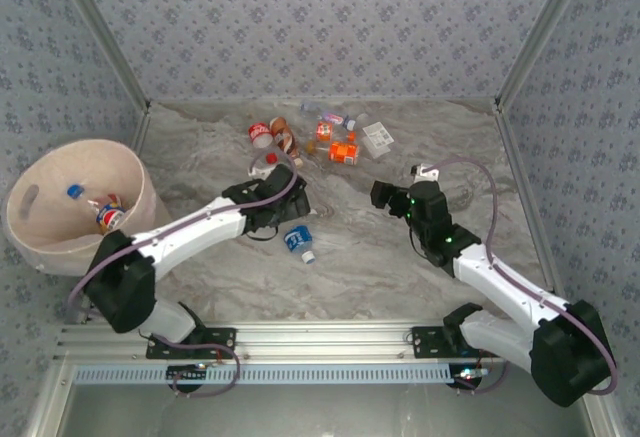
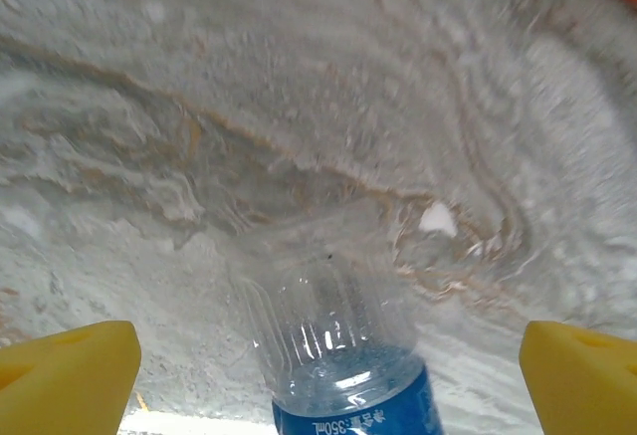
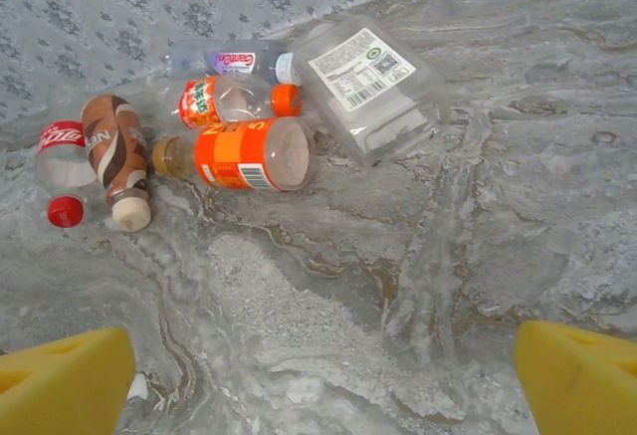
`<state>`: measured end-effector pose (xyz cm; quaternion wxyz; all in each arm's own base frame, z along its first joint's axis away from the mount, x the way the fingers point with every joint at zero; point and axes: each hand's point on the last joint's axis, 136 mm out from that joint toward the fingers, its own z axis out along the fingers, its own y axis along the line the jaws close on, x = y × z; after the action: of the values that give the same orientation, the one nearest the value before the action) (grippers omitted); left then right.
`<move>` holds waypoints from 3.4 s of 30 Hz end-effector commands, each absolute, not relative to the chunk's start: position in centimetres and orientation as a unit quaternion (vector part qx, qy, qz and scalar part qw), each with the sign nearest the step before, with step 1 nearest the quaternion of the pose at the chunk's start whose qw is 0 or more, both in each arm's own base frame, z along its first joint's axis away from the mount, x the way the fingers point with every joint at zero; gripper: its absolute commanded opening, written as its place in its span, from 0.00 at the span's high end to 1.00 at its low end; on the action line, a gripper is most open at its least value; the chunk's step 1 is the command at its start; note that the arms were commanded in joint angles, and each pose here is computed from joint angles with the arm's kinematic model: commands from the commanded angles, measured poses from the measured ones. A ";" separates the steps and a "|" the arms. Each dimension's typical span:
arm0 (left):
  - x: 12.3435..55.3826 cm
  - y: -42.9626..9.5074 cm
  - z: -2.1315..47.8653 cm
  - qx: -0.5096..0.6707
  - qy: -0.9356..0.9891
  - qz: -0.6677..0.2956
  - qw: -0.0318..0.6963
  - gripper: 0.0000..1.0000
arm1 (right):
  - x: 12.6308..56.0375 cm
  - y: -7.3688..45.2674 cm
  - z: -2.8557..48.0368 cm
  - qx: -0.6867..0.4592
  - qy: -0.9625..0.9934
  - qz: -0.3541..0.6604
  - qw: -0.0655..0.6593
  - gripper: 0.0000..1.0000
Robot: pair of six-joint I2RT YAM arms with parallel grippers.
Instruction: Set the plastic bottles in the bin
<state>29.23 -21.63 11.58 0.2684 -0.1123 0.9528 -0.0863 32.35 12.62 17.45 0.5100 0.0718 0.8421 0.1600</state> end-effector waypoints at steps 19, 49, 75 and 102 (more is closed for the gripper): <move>27.7 -23.5 2.9 -0.161 0.966 -0.066 0.190 0.02 | 31.2 11.9 17.3 0.082 0.849 0.175 0.492 0.00; 28.9 -24.1 7.7 -0.093 0.956 -0.080 0.267 0.41 | 32.3 13.7 18.4 0.073 0.823 0.229 0.515 0.00; 31.1 -14.3 28.5 -0.105 0.837 -0.080 0.532 0.41 | 32.0 25.1 25.9 -0.162 0.696 0.370 0.593 0.00; 26.7 9.8 44.3 -0.276 0.707 0.242 0.605 0.42 | 33.2 27.9 27.7 -0.166 0.691 0.445 0.545 0.00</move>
<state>28.79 7.45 43.30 0.6111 -0.2577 0.7166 0.2160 33.31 28.13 26.06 0.5390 -0.1623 0.6993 0.4406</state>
